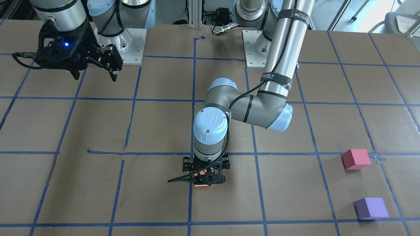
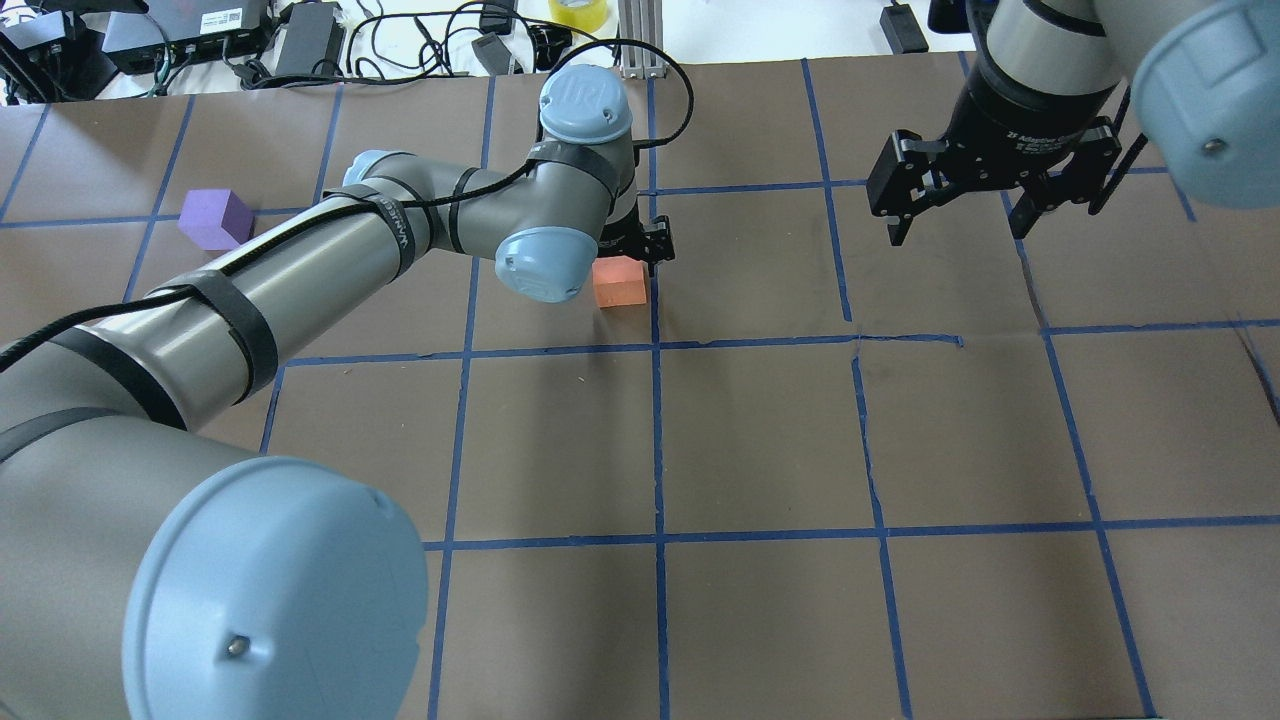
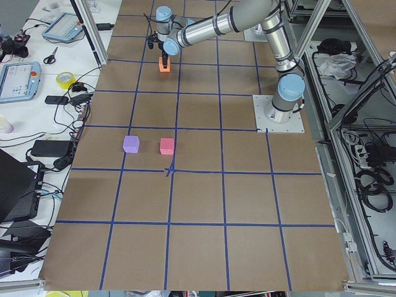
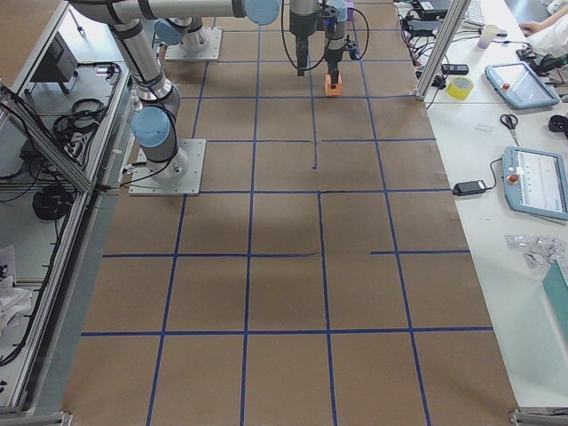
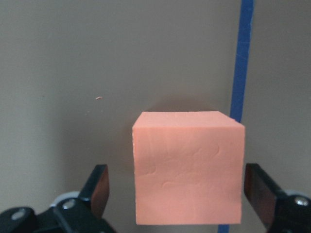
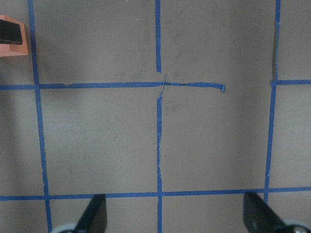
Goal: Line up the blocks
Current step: 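Lower the left gripper onto the orange cube and close it, then carry the orange cube with the left gripper toward the purple cube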
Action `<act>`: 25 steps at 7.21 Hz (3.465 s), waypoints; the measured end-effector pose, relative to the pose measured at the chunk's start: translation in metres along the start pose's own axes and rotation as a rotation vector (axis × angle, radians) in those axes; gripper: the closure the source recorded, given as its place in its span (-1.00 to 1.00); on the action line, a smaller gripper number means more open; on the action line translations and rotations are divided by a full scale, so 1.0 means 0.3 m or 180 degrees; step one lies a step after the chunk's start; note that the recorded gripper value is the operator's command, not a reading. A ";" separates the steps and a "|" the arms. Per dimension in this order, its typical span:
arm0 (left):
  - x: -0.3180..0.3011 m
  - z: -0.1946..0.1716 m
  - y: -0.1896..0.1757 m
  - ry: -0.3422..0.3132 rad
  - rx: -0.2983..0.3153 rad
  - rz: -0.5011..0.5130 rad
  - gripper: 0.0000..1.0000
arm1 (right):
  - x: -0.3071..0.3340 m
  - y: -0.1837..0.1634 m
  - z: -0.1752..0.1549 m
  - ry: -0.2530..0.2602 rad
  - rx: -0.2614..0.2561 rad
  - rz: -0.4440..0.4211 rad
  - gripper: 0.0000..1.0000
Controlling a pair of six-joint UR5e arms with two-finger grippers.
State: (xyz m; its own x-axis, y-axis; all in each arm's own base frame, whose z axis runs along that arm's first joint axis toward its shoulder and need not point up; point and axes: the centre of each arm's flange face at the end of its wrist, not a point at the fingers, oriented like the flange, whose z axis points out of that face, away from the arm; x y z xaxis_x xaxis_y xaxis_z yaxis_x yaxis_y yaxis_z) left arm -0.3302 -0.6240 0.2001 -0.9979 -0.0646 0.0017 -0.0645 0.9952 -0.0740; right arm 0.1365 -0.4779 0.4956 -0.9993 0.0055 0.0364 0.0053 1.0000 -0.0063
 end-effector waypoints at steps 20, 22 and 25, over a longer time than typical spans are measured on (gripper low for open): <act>-1.317 -0.328 -0.214 -0.0121 -0.0155 0.0113 1.00 | 0.015 -0.006 0.010 0.0112 -0.0016 -0.0137 -1.00; -1.653 -0.299 -0.200 -0.0157 -0.0111 0.0340 1.00 | 0.011 -0.001 0.004 0.0083 -0.0011 -0.0130 -1.00; -1.880 -0.243 -0.202 -0.0198 -0.0046 0.0339 1.00 | 0.008 0.008 0.002 0.0070 -0.0010 -0.0138 -1.00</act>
State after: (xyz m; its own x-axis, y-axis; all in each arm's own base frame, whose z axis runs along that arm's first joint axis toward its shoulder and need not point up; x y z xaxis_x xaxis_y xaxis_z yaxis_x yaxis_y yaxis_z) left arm 0.2364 -0.6425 0.2764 -0.9970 0.0374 -0.0674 0.0412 0.9976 -0.0561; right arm 0.1341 -0.4754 0.4952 -0.9976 -0.0377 0.0585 -0.0378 0.9993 -0.0011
